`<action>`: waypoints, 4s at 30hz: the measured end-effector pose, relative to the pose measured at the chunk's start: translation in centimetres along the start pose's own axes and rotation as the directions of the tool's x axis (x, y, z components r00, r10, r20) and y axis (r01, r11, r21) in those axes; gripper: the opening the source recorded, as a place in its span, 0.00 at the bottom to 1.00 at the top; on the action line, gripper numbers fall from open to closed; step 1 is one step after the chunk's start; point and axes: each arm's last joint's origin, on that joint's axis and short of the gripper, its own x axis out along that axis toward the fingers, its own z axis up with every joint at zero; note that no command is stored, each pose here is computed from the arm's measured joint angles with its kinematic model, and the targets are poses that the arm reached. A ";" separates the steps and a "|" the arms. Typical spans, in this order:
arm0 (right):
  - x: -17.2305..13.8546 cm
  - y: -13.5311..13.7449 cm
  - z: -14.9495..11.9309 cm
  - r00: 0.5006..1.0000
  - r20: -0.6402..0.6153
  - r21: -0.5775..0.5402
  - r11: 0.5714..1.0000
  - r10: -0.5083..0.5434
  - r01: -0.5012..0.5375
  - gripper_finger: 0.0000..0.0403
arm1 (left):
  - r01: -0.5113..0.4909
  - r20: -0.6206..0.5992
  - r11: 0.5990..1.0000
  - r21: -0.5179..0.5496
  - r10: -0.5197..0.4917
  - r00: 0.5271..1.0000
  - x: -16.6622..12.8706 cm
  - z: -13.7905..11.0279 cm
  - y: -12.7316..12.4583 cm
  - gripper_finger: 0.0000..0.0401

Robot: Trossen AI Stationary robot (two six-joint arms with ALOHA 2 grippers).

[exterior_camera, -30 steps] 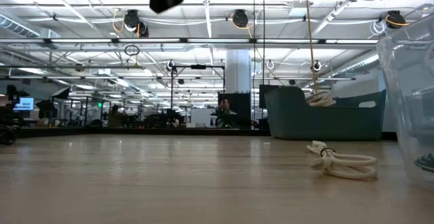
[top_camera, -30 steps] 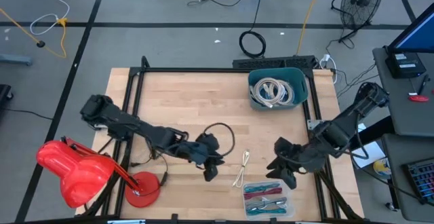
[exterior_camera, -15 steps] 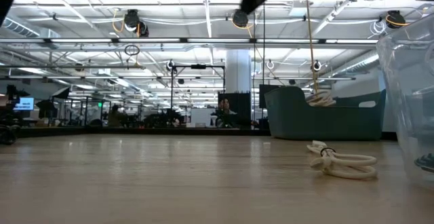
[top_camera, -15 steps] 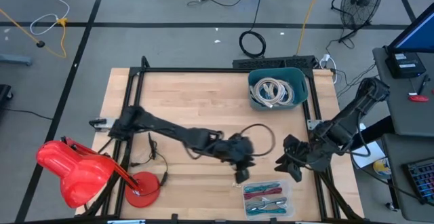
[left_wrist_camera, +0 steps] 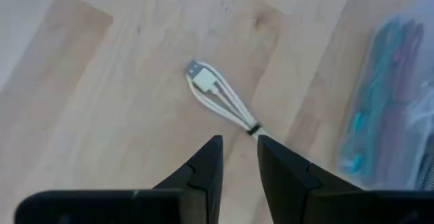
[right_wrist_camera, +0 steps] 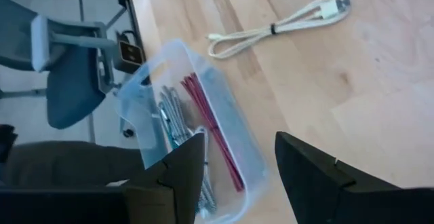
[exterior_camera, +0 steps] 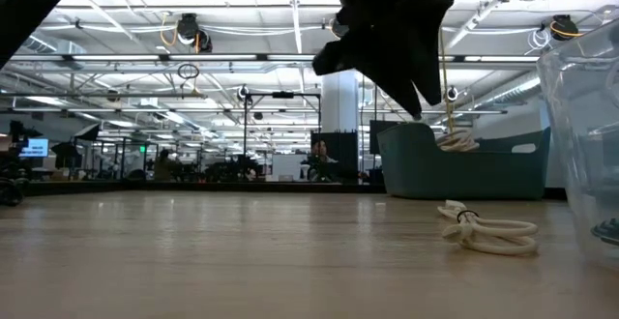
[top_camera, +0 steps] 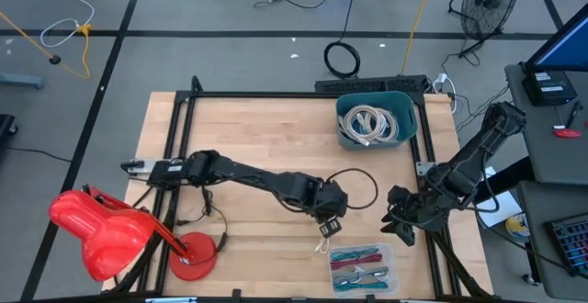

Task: Pick & Place USB Port
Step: Put the brown charger cable into the transparent bin

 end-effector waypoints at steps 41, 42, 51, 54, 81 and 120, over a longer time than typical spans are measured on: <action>0.7 -1.2 -0.6 0.999 -0.025 -0.048 0.999 -0.027 0.026 0.42 | 0.021 -0.067 0.944 -0.330 -0.045 0.997 8.8 -0.2 1.5 0.35; 0.7 -1.2 -0.6 0.999 -0.025 -0.048 0.999 -0.027 0.026 0.42 | 0.026 -0.067 0.942 -0.335 -0.052 0.996 9.2 -0.2 1.5 0.33; 0.6 -0.4 -0.4 0.999 -0.003 -0.079 0.995 0.053 -0.053 0.42 | 0.017 -0.112 0.939 -0.343 -0.059 0.992 10.1 -0.8 1.6 0.04; 0.6 -0.4 -0.4 0.999 -0.002 -0.079 0.995 0.054 -0.054 0.42 | 0.016 -0.114 0.935 -0.355 -0.060 0.992 10.1 -0.7 1.7 0.02; 0.6 -0.2 -0.1 0.996 0.059 -0.063 0.996 0.066 -0.063 0.42 | -0.272 -0.265 0.923 -0.273 0.200 0.943 5.9 -1.8 3.8 0.01; 0.6 -0.3 0.1 0.988 0.154 -0.120 0.993 0.028 -0.009 0.42 | -0.156 -0.310 0.838 -0.522 -0.016 0.951 5.8 -2.4 3.5 0.50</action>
